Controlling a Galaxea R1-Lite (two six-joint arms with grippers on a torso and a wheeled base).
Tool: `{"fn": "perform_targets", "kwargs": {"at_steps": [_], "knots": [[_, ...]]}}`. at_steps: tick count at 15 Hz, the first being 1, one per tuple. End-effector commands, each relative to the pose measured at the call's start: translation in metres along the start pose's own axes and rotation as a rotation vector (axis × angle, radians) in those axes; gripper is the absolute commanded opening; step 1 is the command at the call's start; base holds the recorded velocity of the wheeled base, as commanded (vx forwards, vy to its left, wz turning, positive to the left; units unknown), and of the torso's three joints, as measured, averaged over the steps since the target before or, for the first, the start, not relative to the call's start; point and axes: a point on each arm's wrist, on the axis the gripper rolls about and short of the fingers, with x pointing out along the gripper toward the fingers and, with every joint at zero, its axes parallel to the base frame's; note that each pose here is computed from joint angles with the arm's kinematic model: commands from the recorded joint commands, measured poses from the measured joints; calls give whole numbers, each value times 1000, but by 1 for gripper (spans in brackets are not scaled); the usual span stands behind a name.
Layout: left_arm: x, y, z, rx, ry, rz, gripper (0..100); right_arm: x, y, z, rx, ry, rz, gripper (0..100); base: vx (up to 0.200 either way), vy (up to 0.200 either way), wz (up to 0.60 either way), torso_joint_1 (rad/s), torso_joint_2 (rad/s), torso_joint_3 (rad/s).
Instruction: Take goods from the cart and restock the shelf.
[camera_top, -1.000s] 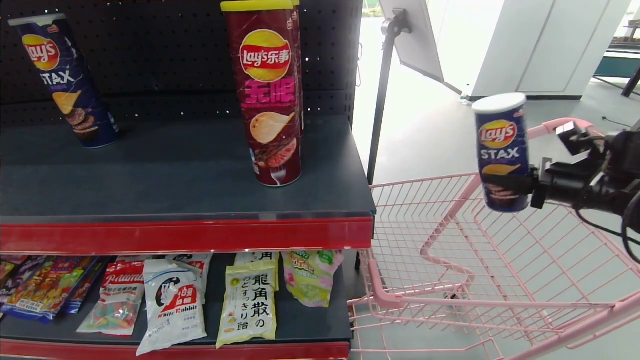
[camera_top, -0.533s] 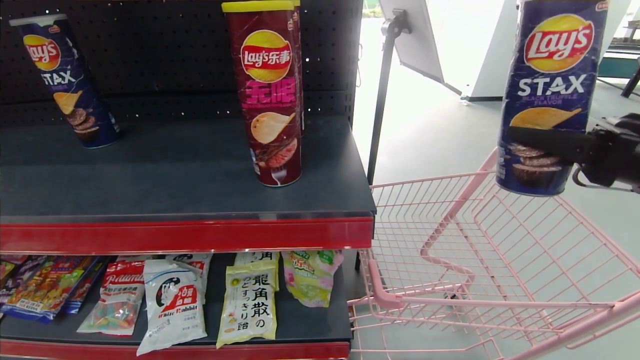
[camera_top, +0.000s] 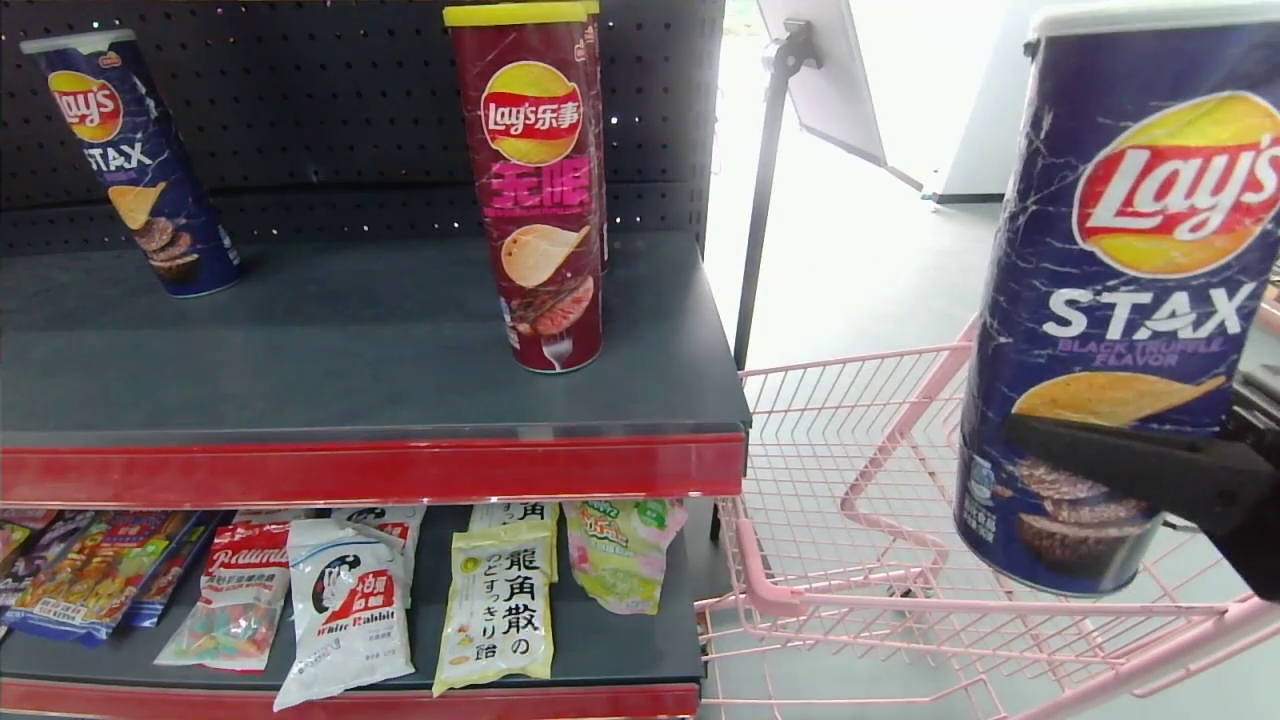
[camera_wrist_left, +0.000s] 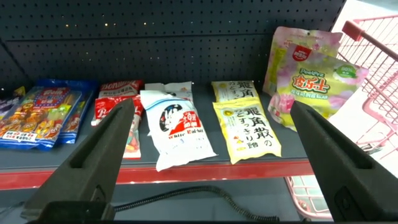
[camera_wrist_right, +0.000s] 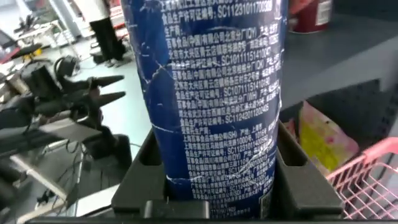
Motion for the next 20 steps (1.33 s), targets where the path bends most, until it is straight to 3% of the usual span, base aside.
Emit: {"fn": "perform_targets", "kwargs": {"at_steps": [1,4,6,8,14,20], "knots": [[0,0,0,-2,1,-1,100,13,12,-6,-3,19,72,0,0,0,0,0,0,0],[0,0,0,0,1,1,100,30,11,-27,28,89,71,0,0,0,0,0,0,0],[0,0,0,-2,3,1,100,39,3,-43,-75,145,76,0,0,0,0,0,0,0],[0,0,0,-2,1,-1,100,44,1,-44,-112,148,79,0,0,0,0,0,0,0],[0,0,0,0,1,-1,100,61,21,-45,-130,156,55,0,0,0,0,0,0,0],[0,0,0,-2,3,-1,100,43,28,-58,-116,189,7,0,0,0,0,0,0,0]]}}
